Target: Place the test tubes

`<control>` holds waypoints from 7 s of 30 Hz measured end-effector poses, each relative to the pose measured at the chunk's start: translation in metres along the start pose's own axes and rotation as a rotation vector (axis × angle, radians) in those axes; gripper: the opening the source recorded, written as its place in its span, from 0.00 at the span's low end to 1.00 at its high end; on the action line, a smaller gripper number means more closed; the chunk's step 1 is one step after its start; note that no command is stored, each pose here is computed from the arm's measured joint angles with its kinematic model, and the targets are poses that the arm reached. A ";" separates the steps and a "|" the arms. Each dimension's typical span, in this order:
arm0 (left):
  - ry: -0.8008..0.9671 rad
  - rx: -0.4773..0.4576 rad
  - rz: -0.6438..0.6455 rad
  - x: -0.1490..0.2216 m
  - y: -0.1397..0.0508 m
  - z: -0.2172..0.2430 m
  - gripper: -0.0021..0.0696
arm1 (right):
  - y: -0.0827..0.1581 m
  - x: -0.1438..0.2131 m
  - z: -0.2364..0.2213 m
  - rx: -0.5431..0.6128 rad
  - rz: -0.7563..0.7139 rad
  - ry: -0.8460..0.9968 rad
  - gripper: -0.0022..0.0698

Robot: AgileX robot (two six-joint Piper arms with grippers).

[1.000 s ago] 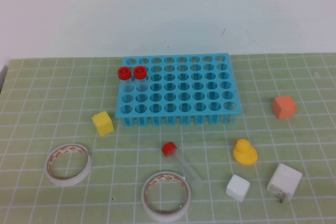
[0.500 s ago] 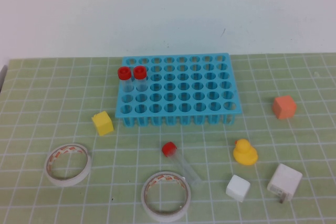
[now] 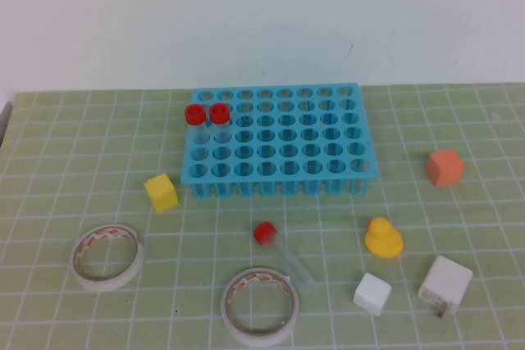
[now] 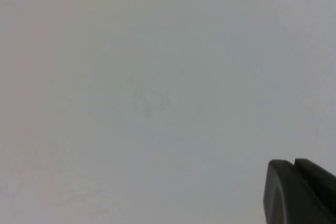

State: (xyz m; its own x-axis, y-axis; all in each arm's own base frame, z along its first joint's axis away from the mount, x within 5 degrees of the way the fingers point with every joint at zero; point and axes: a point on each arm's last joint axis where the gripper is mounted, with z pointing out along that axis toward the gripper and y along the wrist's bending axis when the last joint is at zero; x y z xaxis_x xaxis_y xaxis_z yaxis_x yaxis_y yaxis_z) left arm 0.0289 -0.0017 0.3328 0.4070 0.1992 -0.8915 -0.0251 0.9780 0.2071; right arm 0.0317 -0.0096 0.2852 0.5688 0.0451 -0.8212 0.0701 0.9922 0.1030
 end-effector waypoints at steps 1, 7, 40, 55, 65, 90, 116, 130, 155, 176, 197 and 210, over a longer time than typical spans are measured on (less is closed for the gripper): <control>0.019 0.006 0.000 -0.002 0.000 0.004 0.03 | 0.002 -0.008 0.003 -0.017 -0.017 0.029 0.03; 0.195 0.056 -0.041 0.018 -0.006 0.018 0.03 | 0.015 -0.032 0.033 -0.100 -0.098 0.287 0.03; 0.597 0.085 -0.262 0.092 -0.024 0.011 0.03 | 0.054 0.059 0.191 -0.551 -0.171 1.331 0.03; 0.587 0.082 -0.261 0.092 -0.024 0.012 0.03 | 0.213 0.179 0.158 -1.107 -0.274 1.481 0.03; 0.580 0.081 -0.261 0.091 -0.024 0.013 0.03 | 0.280 0.230 0.165 -1.178 -0.361 1.611 0.37; 0.565 0.078 -0.261 0.090 -0.023 0.013 0.03 | 0.311 0.297 0.172 -1.112 -0.354 1.778 0.57; 0.565 0.076 -0.270 0.090 -0.023 0.013 0.03 | 0.294 0.293 0.162 -1.121 -0.524 1.960 0.58; 0.566 0.074 -0.278 0.090 -0.023 0.013 0.03 | 0.294 0.296 0.164 -1.071 -0.524 1.940 0.58; 0.536 0.069 -0.294 0.088 -0.023 0.015 0.03 | 0.288 0.307 0.154 -1.072 -0.587 2.045 0.36; 0.388 0.083 -0.344 0.075 -0.023 0.021 0.03 | 0.319 0.220 0.198 -1.115 -0.239 1.436 0.36; 0.422 0.082 -0.383 0.078 -0.024 0.020 0.04 | 0.417 0.180 0.064 -1.151 -0.089 0.934 0.36; 0.486 0.136 -0.404 0.082 -0.029 0.017 0.80 | 0.432 0.159 0.034 -1.200 -0.049 0.908 0.36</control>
State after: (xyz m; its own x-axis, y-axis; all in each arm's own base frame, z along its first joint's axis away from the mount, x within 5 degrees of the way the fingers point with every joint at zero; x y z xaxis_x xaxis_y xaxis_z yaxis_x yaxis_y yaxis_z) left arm 0.0781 -0.0150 0.2605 -0.1010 -0.1460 -0.9841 0.1727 0.9716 -0.1619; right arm 0.1798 0.4224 0.2185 -0.1321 -0.3810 -0.9151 -0.8756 0.4776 -0.0725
